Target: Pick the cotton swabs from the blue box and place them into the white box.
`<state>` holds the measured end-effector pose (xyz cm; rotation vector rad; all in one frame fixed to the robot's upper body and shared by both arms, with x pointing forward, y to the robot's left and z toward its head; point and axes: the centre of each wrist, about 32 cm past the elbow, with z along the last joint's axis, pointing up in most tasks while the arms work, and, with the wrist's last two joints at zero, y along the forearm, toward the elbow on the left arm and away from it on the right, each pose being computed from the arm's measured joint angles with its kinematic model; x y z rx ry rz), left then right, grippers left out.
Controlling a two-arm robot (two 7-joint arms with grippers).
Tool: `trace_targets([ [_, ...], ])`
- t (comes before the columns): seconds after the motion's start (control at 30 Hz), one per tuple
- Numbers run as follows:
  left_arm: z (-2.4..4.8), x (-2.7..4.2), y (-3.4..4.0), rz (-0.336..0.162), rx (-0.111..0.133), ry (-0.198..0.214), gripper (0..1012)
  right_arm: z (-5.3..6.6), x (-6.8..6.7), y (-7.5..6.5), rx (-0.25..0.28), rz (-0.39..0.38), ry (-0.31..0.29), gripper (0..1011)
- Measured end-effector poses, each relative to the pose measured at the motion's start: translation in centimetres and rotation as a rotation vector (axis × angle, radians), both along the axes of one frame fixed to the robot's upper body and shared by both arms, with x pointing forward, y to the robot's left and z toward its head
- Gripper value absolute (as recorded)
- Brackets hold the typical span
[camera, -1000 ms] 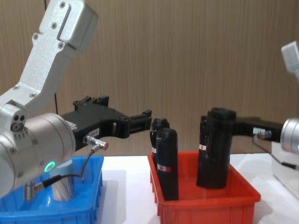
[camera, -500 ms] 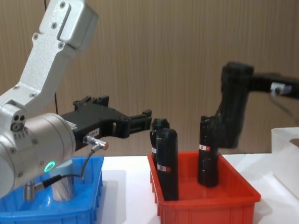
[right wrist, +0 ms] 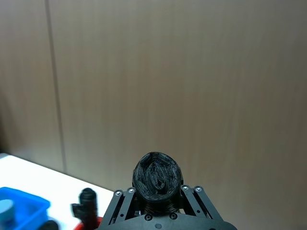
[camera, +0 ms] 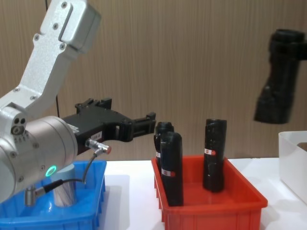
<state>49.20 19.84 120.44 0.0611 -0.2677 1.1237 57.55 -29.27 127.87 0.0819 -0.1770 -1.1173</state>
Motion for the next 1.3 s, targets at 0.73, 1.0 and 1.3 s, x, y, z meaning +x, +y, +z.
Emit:
trace_targets([
  [0.73,0.0,0.0,0.0,0.0,0.0,0.0,1004,0.1,-2.0,-5.2,-0.055,-0.238,0.065,552],
  [1.0,0.0,0.0,0.0,0.0,0.0,0.0,1004,-0.2,-2.2,-6.0,-0.057,-0.263,0.063,789],
  [1.3,0.0,0.0,0.0,0.0,0.0,0.0,1004,-0.3,-2.6,-6.3,-0.053,-0.269,0.05,1002],
])
